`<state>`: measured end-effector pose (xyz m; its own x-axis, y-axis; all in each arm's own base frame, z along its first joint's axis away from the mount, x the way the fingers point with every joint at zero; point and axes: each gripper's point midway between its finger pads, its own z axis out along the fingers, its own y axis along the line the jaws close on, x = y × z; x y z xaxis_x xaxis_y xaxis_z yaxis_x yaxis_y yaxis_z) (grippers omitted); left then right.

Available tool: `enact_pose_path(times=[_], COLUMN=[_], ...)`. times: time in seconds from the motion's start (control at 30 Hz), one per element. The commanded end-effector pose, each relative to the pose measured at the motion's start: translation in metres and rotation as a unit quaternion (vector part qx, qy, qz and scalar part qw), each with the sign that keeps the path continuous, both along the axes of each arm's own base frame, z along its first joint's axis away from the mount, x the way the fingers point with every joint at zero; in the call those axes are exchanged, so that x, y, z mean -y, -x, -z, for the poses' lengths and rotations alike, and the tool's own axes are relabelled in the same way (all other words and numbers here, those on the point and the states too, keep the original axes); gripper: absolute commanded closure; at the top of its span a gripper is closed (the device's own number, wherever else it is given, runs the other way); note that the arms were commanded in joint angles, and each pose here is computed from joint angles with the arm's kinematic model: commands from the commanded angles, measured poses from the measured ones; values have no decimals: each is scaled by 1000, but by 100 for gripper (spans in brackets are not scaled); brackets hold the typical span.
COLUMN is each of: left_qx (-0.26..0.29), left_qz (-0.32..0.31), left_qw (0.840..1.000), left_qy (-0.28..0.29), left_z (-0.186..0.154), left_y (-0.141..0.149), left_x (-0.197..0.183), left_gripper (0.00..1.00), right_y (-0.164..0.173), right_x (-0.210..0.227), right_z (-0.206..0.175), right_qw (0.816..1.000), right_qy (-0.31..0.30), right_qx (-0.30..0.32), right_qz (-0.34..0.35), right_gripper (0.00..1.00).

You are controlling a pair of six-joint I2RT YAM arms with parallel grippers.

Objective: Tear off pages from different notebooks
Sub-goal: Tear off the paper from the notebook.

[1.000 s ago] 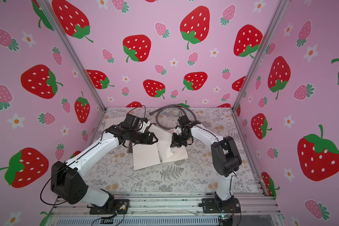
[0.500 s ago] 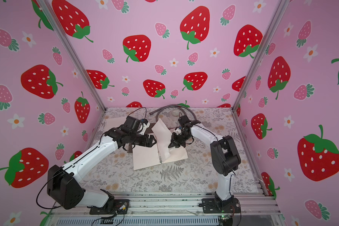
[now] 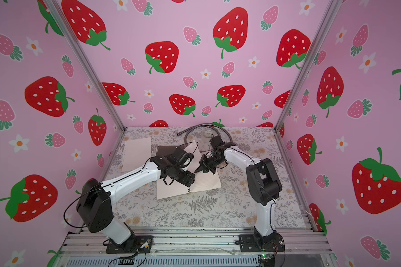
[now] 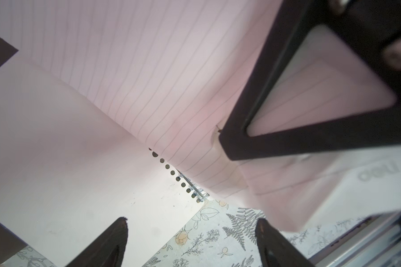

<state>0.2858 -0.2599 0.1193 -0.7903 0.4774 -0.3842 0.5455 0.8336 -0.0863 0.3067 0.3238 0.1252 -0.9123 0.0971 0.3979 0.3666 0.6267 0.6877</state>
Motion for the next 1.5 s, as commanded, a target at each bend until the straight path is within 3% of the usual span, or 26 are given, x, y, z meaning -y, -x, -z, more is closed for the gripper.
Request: enact_pose_path(times=[0.0, 0.27, 0.57, 0.67, 0.93, 1.1, 1.3, 1.47], left_qx=[43, 50, 60, 67, 54, 40, 18, -8], left_qz=[14, 16, 23, 28, 41, 48, 61, 81], left_qw=[998, 998, 996, 995, 994, 996, 997, 996], left_qy=[-32, -44, -55, -65, -80, -62, -42, -34], left_z=[-15, -9, -1, 5, 26, 29, 35, 38], left_y=[-9, -7, -18, -22, -23, -17, -6, 11], left_x=[6, 14, 21, 21, 23, 28, 33, 26], left_gripper=[12, 12, 14, 22, 68, 98, 100, 100], right_y=[-7, -19, -17, -16, -13, -10, -2, 6], right_x=[-7, -12, -15, -15, -15, -11, 3, 49], right_z=[-26, -40, -45, -45, -44, -40, -35, -28], right_qw=[999, 995, 993, 993, 992, 993, 997, 994], right_qy=[-33, -58, -71, -71, -73, -59, -15, 94], right_qx=[-7, -25, -43, -45, -52, -50, -28, 51], right_qz=[27, 80, 82, 83, 85, 86, 70, 35], right_gripper=[99, 98, 97, 96, 91, 76, 50, 44])
